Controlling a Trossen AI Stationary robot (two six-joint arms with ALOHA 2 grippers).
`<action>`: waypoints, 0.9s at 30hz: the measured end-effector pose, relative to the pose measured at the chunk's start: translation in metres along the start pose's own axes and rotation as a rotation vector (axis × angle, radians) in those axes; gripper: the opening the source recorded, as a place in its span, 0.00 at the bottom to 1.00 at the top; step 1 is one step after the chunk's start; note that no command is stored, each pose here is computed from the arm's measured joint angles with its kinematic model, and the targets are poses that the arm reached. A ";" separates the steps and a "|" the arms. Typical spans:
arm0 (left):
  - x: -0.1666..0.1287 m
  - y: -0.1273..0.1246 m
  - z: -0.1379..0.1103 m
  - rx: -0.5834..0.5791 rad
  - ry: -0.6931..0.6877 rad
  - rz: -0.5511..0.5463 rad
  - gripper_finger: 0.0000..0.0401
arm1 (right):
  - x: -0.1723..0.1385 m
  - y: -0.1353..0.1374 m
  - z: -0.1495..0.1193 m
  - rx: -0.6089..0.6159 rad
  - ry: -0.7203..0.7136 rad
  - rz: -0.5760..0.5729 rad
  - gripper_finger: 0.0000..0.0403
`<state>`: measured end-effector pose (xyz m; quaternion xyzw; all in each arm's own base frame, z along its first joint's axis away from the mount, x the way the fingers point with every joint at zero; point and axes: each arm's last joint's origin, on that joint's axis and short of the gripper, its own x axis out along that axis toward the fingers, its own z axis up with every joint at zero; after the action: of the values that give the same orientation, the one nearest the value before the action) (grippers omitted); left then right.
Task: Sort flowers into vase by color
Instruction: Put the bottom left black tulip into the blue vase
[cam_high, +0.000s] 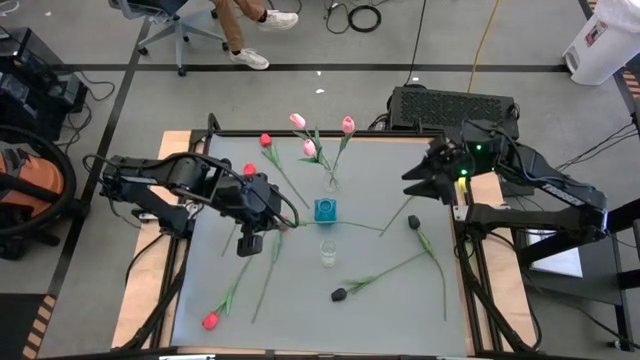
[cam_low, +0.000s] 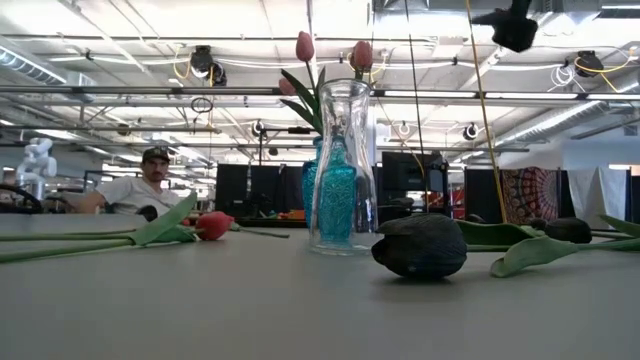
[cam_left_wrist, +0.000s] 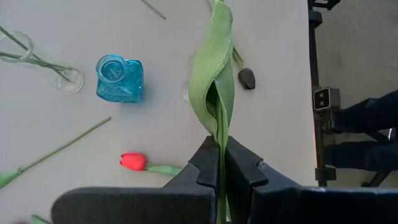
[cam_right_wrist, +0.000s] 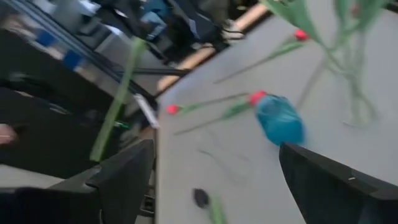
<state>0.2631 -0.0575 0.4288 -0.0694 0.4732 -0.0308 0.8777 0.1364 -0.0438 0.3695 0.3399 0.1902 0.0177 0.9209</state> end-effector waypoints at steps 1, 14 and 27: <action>0.000 0.000 0.000 0.000 0.000 0.000 0.03 | 0.001 0.001 0.002 0.005 0.000 0.022 0.84; 0.011 0.000 0.003 0.023 0.039 -0.014 0.03 | 0.033 0.038 0.058 -0.082 0.196 0.030 0.84; 0.031 0.001 0.009 0.035 0.092 -0.014 0.03 | 0.073 0.087 0.105 -0.222 0.369 0.012 0.84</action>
<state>0.2874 -0.0592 0.4077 -0.0557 0.5118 -0.0484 0.8559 0.2505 -0.0304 0.4733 0.2286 0.3506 0.1062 0.9020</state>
